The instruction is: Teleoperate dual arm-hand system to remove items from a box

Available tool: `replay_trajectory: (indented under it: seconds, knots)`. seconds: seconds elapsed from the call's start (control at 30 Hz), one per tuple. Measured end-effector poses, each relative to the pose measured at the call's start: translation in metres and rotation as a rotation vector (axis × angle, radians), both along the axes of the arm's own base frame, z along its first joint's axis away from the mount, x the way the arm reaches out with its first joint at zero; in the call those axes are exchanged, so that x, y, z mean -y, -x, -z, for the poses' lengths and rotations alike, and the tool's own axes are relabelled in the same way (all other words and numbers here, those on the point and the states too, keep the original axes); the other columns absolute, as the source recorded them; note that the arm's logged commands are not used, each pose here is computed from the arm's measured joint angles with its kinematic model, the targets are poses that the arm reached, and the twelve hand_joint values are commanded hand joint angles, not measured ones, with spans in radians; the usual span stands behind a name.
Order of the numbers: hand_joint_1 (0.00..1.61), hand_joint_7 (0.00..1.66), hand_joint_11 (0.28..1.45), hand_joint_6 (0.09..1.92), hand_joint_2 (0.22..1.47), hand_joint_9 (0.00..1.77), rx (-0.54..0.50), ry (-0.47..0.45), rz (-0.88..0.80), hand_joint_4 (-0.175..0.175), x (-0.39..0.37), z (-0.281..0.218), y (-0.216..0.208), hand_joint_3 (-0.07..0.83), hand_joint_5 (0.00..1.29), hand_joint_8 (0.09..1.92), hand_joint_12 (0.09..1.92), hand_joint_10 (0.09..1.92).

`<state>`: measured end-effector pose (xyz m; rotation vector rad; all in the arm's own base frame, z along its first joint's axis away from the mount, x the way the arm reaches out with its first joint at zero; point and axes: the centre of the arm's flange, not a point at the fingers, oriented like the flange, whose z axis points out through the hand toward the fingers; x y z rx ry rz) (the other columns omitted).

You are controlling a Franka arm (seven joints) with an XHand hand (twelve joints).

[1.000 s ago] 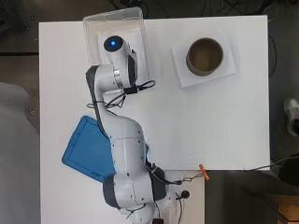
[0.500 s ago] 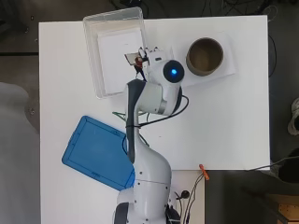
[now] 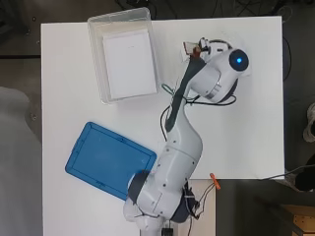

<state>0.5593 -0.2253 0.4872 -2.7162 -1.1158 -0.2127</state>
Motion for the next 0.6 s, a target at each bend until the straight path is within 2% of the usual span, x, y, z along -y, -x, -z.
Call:
replay_trajectory:
  seconds: [0.03, 0.07, 0.13, 0.23, 0.37, 0.4, 0.43, 0.47, 0.5, 0.53, 0.57, 0.6]
  knots:
    - [1.09, 0.69, 0.69, 1.41, 1.32, 0.99, -0.011, -0.008, -0.011, -0.124, 0.008, 0.011, -0.008, 0.003, 0.6, 1.85, 1.73, 1.92]
    - [1.12, 0.69, 0.68, 1.39, 1.33, 0.99, -0.023, -0.012, -0.014, -0.149, 0.018, 0.021, -0.017, 0.003, 0.59, 1.83, 1.73, 1.92]
    - [1.14, 0.68, 0.68, 1.44, 1.34, 0.97, -0.033, -0.012, 0.013, -0.143, 0.038, 0.034, -0.033, 0.004, 0.56, 1.79, 1.72, 1.92]
    - [1.12, 0.66, 0.7, 1.5, 1.35, 0.97, -0.018, -0.022, 0.073, -0.111, 0.065, 0.038, -0.049, 0.009, 0.54, 1.8, 1.73, 1.92]
    - [1.08, 0.61, 0.71, 1.6, 1.37, 0.94, -0.068, -0.065, 0.113, -0.065, 0.081, 0.07, -0.034, 0.021, 0.5, 1.84, 1.73, 1.92]
    - [1.19, 0.61, 0.63, 1.6, 1.35, 0.91, -0.09, -0.092, 0.125, -0.098, 0.083, 0.08, -0.027, 0.029, 0.51, 1.84, 1.71, 1.92]
    - [0.81, 0.39, 0.52, 1.03, 1.16, 0.63, -0.113, -0.131, 0.143, -0.054, 0.083, 0.09, -0.017, 0.003, 0.32, 1.29, 1.25, 1.43]
    - [0.46, 0.21, 0.44, 0.56, 0.95, 0.36, -0.127, -0.152, 0.154, -0.014, 0.083, 0.095, -0.01, -0.015, 0.18, 0.73, 0.79, 0.91]
    - [0.24, 0.11, 0.4, 0.29, 0.82, 0.21, -0.145, -0.165, 0.162, 0.002, 0.08, 0.101, -0.006, -0.013, 0.09, 0.38, 0.45, 0.54]
    - [0.12, 0.05, 0.4, 0.14, 0.77, 0.14, -0.167, -0.159, 0.163, 0.008, 0.075, 0.104, -0.006, -0.008, 0.04, 0.19, 0.24, 0.31]
    - [0.05, 0.02, 0.41, 0.09, 0.75, 0.13, -0.187, -0.133, 0.163, 0.013, 0.071, 0.105, -0.008, -0.001, 0.02, 0.09, 0.13, 0.19]
    - [0.02, 0.02, 0.43, 0.09, 0.76, 0.16, -0.202, -0.093, 0.158, 0.021, 0.069, 0.101, -0.01, 0.001, 0.01, 0.09, 0.09, 0.12]
